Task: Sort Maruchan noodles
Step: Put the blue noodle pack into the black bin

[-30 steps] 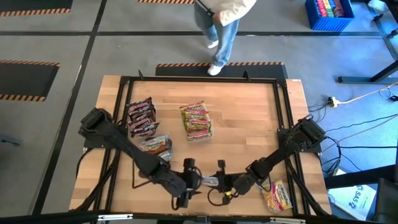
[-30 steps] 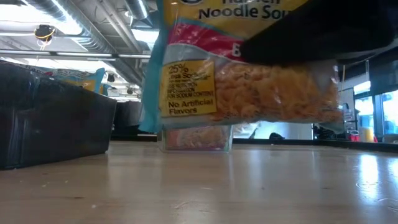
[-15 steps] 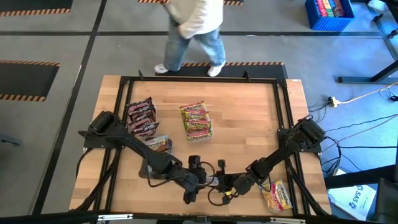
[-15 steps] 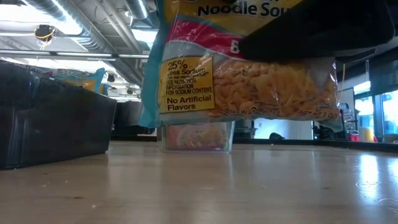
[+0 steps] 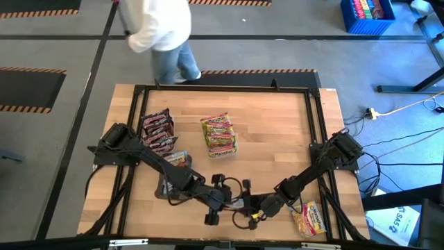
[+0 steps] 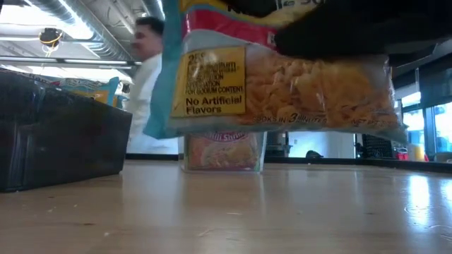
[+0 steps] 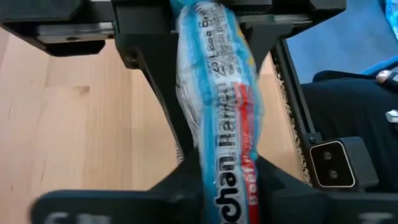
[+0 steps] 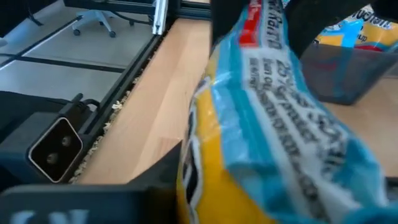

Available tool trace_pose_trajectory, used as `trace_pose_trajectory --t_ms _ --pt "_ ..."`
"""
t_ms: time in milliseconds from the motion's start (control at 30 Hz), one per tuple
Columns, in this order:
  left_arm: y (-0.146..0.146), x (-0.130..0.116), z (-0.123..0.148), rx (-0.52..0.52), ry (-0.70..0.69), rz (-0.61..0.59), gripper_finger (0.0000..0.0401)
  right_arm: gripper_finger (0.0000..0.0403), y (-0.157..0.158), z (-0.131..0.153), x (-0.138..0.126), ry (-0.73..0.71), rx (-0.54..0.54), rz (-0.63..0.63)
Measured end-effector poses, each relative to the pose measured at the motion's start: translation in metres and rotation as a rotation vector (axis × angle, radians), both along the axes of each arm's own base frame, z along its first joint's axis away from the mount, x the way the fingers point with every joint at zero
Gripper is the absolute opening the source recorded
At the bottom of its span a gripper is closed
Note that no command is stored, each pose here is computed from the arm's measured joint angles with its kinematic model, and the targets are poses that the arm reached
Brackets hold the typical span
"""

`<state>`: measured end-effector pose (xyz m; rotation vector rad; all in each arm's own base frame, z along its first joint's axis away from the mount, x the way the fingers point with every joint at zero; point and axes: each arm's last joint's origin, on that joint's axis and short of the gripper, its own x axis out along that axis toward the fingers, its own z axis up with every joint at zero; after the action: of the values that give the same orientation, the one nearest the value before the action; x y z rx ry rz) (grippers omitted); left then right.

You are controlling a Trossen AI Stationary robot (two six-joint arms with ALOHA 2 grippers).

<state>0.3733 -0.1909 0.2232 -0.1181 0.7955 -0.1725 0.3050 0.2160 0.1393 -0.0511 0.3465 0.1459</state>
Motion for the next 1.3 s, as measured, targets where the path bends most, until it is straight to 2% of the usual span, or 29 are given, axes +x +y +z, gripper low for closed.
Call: trace_pose_trajectory --t_ms 100,267,433,633,867,1067,1300 --pt "0.000 -0.001 0.000 0.000 0.006 -0.003 0.0031 0.0168 0.001 0.000 0.000 -0.002 0.000 0.000" --pt "-0.005 -0.015 0.011 0.022 0.033 -0.016 0.0030 0.0251 0.006 0.012 -0.008 0.001 0.002 0.061" --pt "-0.010 -0.040 0.030 0.080 0.050 0.030 0.0036 0.0292 0.014 0.029 -0.023 -0.006 -0.042 0.074" --pt "-0.018 -0.082 0.057 0.097 0.091 0.075 0.0032 0.0300 0.021 0.028 -0.033 0.014 -0.086 0.080" --pt "-0.018 -0.133 0.083 0.106 0.111 0.218 0.0036 0.0300 0.020 0.028 -0.032 0.025 -0.070 0.076" --pt "-0.022 -0.166 0.079 0.139 0.224 0.342 0.0037 0.0300 0.020 0.027 -0.032 0.025 -0.071 0.069" --pt "-0.025 -0.180 0.057 0.146 0.275 0.424 0.0038 0.0301 0.019 0.027 -0.032 0.027 -0.078 0.059"
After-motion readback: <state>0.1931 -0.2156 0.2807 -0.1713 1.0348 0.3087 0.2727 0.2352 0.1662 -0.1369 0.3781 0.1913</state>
